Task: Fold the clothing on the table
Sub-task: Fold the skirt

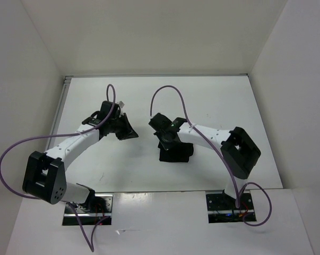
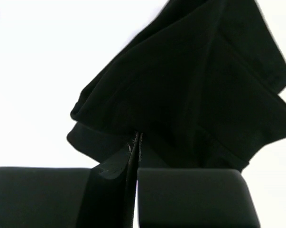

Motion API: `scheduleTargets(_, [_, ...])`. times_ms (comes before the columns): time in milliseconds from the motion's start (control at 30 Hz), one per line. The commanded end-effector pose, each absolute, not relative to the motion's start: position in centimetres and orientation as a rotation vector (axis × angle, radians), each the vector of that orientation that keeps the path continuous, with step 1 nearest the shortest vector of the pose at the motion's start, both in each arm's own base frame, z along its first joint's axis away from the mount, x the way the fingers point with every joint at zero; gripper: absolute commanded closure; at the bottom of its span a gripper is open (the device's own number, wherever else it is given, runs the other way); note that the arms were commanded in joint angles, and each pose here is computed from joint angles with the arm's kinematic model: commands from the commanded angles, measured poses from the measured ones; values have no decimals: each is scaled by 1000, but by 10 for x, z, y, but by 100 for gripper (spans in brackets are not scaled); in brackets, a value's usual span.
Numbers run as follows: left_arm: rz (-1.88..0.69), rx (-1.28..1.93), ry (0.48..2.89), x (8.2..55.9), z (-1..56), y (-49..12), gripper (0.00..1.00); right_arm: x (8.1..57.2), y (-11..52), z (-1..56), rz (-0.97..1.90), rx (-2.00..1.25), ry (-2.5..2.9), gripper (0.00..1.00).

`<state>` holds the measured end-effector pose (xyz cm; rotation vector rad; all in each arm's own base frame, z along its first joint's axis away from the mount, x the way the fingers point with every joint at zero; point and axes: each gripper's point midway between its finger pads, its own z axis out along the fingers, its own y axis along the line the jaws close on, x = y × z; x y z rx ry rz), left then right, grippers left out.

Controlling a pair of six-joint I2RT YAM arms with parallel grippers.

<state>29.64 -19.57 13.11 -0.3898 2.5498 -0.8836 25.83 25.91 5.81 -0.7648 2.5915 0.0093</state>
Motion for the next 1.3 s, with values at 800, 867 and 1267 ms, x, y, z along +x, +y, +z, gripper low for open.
scheduleTargets(800, [-1048, -285, 2591, 286, 126, -216, 100, 342, 173, 166, 42, 76, 2451, 51])
scheduleTargets(867, [-1070, -263, 2601, 287, 124, -223, 99, 334, 179, 154, 92, 87, 2493, 51])
scheduleTargets(1267, [-1104, -158, 2582, 288, 130, -235, 95, 225, 198, 62, 344, 254, 2942, 53])
